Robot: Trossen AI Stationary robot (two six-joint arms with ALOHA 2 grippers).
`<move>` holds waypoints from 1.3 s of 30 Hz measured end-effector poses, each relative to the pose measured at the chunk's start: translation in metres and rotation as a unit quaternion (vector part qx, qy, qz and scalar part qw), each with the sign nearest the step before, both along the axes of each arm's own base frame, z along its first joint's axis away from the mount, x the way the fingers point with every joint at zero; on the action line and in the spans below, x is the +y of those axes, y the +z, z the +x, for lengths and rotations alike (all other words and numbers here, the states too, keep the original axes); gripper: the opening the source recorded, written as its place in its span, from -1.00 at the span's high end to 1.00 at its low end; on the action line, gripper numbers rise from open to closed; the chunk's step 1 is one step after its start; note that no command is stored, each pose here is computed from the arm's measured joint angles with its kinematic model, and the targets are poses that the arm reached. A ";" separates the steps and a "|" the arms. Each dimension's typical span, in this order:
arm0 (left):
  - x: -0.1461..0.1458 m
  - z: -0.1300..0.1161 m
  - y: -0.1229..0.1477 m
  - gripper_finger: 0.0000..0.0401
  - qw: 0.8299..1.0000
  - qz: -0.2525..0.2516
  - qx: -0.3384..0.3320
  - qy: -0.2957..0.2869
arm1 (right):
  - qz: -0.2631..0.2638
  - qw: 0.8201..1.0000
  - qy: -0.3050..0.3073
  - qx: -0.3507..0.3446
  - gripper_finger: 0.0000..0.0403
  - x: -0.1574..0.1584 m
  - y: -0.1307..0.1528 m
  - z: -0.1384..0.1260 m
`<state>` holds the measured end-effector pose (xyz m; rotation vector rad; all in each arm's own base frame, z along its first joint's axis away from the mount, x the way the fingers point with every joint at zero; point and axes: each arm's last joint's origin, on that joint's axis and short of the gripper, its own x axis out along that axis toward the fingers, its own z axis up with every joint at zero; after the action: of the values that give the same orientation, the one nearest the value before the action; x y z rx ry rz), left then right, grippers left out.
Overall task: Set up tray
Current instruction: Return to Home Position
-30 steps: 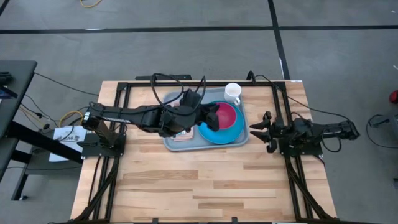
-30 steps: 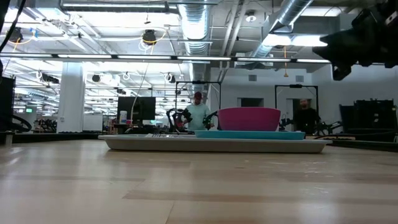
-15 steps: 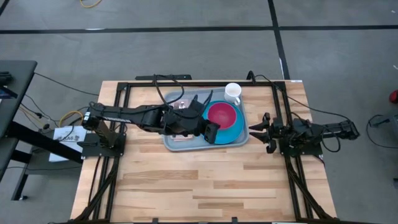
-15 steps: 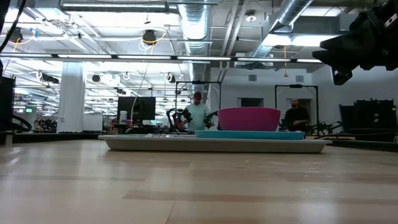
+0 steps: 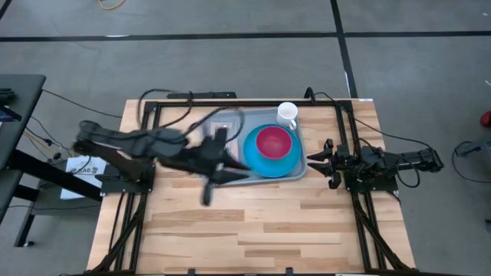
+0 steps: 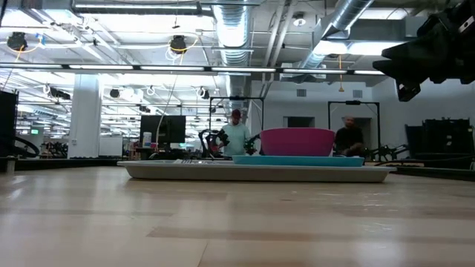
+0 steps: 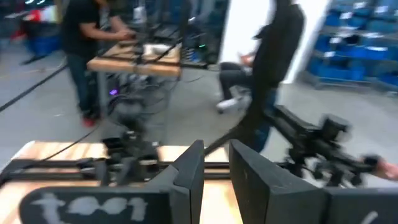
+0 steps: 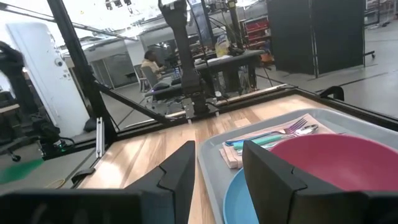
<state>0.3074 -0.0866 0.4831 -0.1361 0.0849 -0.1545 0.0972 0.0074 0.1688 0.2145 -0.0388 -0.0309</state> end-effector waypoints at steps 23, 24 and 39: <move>0.043 -0.181 -0.208 0.69 0.969 -0.137 -0.203 -0.043 | 0.000 1.000 0.000 0.000 0.38 0.000 0.000 0.000; 0.044 -0.185 -0.214 0.69 0.968 -0.139 -0.204 -0.043 | 0.000 1.000 0.000 0.000 0.38 0.000 0.000 0.000; 0.057 -0.219 -0.280 0.69 0.971 -0.121 -0.200 -0.041 | 0.000 1.000 0.000 0.001 0.38 0.000 0.000 0.000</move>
<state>0.0886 -0.0297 0.2027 -0.3424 -0.3321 -0.2718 0.0972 0.0074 0.1685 0.2148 -0.0378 -0.0314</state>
